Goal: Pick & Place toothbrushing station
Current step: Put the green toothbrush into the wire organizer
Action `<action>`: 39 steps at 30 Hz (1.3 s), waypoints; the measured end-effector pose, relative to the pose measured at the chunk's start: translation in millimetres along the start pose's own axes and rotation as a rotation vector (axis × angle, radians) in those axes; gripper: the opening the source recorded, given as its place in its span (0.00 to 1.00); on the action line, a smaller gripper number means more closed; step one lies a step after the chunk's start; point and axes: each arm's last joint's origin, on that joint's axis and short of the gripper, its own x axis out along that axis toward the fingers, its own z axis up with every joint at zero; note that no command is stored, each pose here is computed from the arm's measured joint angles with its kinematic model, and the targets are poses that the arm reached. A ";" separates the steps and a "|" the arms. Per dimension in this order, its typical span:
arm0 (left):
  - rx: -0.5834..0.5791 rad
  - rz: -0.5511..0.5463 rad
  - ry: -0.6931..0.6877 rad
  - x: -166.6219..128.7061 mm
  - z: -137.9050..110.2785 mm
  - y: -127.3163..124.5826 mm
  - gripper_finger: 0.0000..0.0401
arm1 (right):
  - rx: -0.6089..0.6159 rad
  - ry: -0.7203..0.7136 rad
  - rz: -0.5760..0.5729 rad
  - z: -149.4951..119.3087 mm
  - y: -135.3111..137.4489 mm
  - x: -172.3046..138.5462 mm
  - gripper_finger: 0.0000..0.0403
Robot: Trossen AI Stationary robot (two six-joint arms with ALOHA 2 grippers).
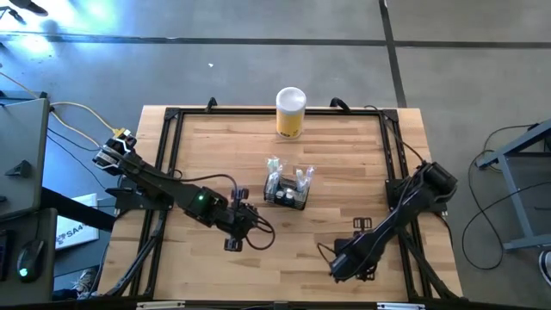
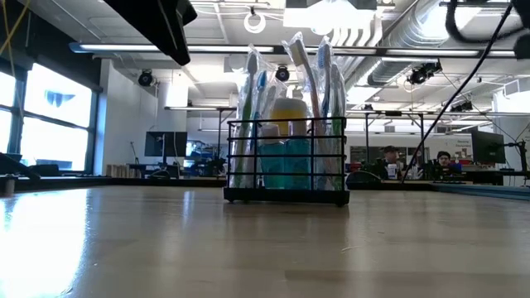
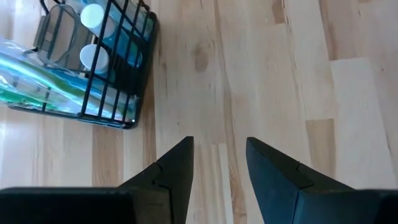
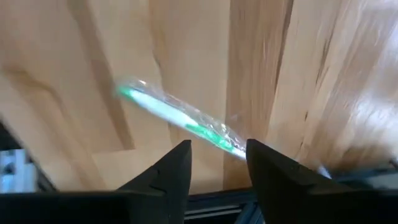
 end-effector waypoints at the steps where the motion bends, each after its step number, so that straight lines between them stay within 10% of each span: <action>1: 0.004 -0.003 -0.001 -0.4 -0.4 -1.5 0.35 | 0.006 0.017 -0.002 -0.6 -1.0 5.3 0.36; 28: 0.004 -0.006 -0.001 -0.6 -0.4 -2.0 0.35 | -0.125 -0.030 0.193 -2.9 -0.9 89.2 0.33; 39: 0.003 -0.009 -0.008 -0.7 0.3 -2.2 0.35 | -0.123 -0.177 0.081 -1.0 -14.4 76.1 0.04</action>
